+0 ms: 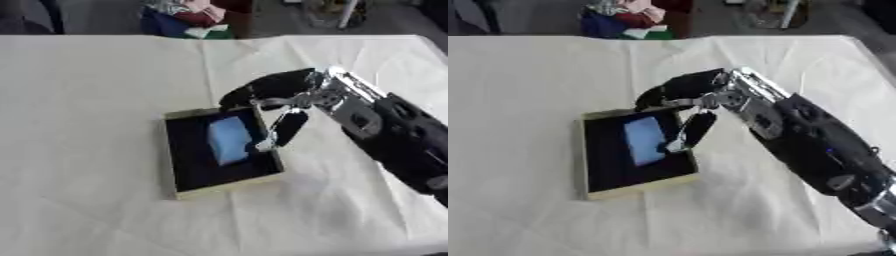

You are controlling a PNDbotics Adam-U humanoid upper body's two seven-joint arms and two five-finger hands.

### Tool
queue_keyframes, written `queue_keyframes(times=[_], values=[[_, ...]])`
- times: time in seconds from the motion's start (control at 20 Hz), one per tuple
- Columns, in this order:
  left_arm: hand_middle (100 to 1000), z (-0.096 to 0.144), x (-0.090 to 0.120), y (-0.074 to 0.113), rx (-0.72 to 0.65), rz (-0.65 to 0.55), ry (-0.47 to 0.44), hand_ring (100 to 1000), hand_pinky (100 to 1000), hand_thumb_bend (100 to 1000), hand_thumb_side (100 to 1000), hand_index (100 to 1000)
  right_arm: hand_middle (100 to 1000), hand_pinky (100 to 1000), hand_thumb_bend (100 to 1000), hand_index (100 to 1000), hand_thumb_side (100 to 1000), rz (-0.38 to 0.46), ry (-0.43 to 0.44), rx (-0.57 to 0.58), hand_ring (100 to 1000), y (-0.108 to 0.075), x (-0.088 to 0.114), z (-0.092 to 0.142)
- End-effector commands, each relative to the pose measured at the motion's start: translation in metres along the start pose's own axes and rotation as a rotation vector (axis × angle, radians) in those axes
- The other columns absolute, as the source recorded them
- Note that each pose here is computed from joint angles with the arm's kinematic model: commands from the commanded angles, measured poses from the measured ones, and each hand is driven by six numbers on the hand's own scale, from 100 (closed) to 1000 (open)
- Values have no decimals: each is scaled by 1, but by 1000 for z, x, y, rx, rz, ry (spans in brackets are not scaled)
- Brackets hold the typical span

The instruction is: Pick up objects on the table and place them in the box.

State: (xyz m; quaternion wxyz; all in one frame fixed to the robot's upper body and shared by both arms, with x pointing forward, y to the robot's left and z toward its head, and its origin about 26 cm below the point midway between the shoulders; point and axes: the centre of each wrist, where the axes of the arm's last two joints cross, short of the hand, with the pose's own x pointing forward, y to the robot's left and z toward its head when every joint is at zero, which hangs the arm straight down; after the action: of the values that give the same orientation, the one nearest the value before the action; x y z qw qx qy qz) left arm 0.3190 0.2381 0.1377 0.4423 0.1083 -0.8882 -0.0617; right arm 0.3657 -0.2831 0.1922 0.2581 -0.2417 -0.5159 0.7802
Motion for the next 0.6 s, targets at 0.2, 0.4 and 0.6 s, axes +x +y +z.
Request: queue_keyframes(times=[0.2,0.4,0.6], values=[[550,-4,6,3,5,-7,-28,548,740,407,683,679,973,930,326,1000,666,40,62,-123,922,-14,-5,21],[550,-3,5,5,11,-13,-24,548,740,407,683,679,922,875,240,999,654,-57,111,-250,879,-18,-14,45],[550,-1,3,7,21,-21,-14,548,740,408,684,679,871,821,168,987,634,-191,134,-425,840,-28,-17,71]])
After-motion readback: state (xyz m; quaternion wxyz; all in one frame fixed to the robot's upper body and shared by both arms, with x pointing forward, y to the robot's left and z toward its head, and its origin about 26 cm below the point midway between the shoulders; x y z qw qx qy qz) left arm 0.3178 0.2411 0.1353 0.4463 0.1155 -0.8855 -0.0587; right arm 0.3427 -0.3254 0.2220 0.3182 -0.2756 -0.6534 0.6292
